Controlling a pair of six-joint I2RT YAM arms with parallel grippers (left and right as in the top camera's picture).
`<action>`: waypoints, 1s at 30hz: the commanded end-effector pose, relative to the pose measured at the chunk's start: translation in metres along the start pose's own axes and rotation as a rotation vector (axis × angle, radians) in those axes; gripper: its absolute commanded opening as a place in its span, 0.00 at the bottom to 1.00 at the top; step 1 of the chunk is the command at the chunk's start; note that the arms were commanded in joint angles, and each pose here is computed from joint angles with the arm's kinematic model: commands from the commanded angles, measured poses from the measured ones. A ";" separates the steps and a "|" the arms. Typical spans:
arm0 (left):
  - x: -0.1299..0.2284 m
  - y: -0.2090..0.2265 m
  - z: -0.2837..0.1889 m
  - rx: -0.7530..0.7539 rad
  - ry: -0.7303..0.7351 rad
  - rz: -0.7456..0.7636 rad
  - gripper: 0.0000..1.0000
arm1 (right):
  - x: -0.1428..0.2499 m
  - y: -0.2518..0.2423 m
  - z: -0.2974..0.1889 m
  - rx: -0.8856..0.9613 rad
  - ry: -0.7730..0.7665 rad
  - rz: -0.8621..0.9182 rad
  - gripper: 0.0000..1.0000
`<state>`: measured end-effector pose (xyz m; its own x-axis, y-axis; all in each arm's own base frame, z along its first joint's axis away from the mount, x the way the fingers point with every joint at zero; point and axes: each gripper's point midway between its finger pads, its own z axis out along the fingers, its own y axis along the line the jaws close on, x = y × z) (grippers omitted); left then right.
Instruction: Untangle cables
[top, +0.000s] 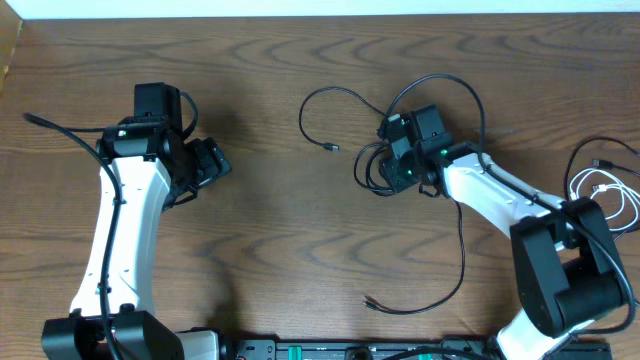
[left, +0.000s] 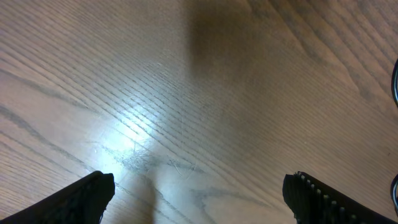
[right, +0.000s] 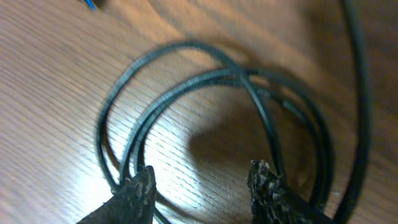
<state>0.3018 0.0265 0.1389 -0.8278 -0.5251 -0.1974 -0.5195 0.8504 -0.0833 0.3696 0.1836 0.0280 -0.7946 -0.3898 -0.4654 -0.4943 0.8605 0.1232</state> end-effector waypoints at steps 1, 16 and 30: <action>-0.004 0.003 -0.008 -0.007 -0.032 0.013 0.92 | -0.029 0.008 -0.022 -0.021 -0.087 -0.010 0.45; -0.004 0.003 -0.008 -0.007 -0.031 0.013 0.92 | -0.016 -0.015 -0.006 0.088 -0.037 0.004 0.54; -0.004 0.003 -0.008 -0.009 -0.029 0.013 0.92 | -0.004 -0.025 0.012 0.111 0.005 0.043 0.04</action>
<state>0.3015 0.0265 0.1388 -0.8281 -0.5251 -0.1964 -0.5196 0.8504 -0.0828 0.3851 0.1683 0.0163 -0.8047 -0.3826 -0.4539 -0.4445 0.8952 0.0336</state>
